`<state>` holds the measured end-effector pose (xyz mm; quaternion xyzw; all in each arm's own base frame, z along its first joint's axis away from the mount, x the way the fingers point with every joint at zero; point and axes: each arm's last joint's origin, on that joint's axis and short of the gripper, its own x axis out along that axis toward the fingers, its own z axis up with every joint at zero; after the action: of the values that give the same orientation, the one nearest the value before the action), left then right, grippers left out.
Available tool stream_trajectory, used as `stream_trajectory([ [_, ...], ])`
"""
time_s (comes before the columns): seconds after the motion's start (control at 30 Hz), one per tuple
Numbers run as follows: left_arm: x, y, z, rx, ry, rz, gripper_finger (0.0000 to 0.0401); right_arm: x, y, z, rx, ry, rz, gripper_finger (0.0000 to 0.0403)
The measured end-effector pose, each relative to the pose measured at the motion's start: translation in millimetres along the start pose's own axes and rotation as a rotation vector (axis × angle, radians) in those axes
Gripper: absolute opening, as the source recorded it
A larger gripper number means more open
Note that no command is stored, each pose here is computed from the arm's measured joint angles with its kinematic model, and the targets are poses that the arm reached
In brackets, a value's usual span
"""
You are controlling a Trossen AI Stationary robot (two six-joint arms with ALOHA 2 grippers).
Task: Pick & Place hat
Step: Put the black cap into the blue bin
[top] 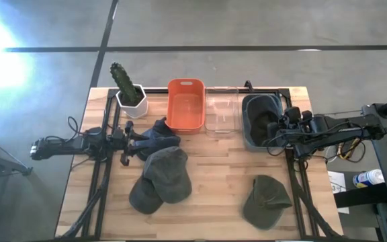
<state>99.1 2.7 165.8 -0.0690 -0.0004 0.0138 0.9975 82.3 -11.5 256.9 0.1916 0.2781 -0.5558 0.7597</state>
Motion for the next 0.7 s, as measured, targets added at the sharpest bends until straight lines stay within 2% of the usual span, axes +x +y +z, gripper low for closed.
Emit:
stream_trajectory([
  [0.23,0,0,0,0.0,0.0,0.0,0.0174,4,1,-6,0.017,0.033,0.002,0.0027],
  [0.43,0,0,0,0.0,0.0,0.0,0.0174,7,6,-8,0.03,0.033,0.015,0.0045],
  [0.53,0,0,0,0.0,0.0,0.0,0.0174,7,10,-7,0.025,0.032,0.036,0.0069],
  [0.7,0,0,0,0.0,0.0,0.0,0.0174,7,12,-7,0.002,0.04,0.057,0.0138],
])
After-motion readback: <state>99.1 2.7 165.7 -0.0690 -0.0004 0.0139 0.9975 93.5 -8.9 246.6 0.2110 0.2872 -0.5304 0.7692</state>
